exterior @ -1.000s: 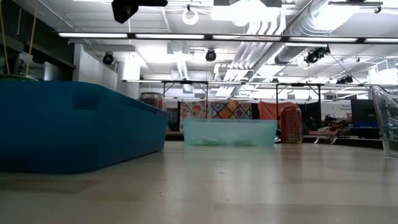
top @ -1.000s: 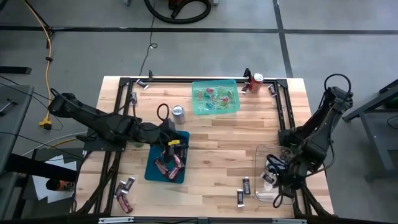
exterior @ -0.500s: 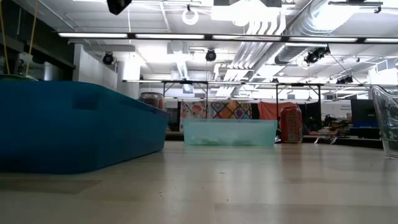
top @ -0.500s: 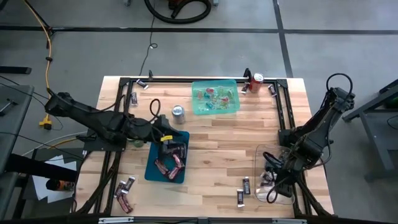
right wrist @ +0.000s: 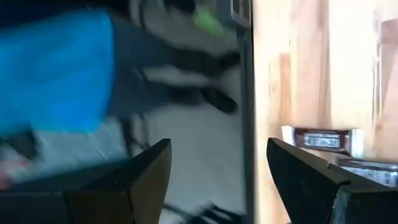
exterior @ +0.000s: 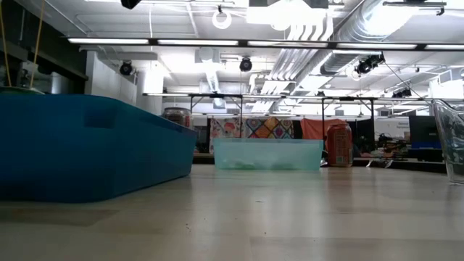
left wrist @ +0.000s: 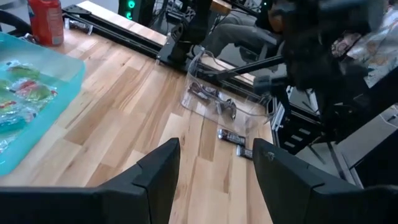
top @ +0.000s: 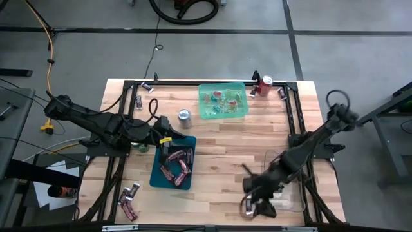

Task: Organize candy in baskets
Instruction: Put the dark brown chocolate bar into the transparent bin

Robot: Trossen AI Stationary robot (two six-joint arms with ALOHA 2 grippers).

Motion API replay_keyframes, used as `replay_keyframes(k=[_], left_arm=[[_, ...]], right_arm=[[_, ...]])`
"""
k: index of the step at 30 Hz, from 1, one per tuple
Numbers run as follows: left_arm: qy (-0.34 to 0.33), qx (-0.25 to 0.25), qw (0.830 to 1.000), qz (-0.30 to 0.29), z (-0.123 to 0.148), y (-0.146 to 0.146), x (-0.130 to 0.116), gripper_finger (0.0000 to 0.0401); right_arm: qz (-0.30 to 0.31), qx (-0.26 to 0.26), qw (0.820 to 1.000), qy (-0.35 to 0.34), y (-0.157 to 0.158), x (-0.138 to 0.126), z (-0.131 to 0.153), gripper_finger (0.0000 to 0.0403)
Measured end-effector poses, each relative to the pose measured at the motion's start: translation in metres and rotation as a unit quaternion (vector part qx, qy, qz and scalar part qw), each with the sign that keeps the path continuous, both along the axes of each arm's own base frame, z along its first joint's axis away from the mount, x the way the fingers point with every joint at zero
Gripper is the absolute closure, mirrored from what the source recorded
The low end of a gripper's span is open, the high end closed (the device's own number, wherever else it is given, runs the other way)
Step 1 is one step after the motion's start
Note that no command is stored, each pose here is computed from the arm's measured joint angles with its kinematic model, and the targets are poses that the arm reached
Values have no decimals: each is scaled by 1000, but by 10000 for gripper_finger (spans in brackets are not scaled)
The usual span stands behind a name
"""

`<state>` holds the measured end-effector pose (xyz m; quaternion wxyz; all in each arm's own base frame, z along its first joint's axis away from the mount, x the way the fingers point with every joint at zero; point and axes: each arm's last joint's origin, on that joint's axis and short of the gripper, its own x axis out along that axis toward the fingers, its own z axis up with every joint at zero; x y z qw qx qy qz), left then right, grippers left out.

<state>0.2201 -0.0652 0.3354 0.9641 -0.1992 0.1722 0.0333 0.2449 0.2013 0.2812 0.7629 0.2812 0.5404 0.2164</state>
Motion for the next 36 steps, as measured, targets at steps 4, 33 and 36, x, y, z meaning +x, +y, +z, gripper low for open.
replay_keyframes(k=[4,33,36], left_arm=[[8,3,1000,-2,-1,-1,-1,211],[34,26,999,-5,-6,0,-3,211],[34,28,999,1,-6,1,-3,211]], right_arm=[[89,-109,990,23,24,12,-13,144],[381,-351,855,-19,75,33,-126,144],[394,-377,838,-27,76,33,-131,144]])
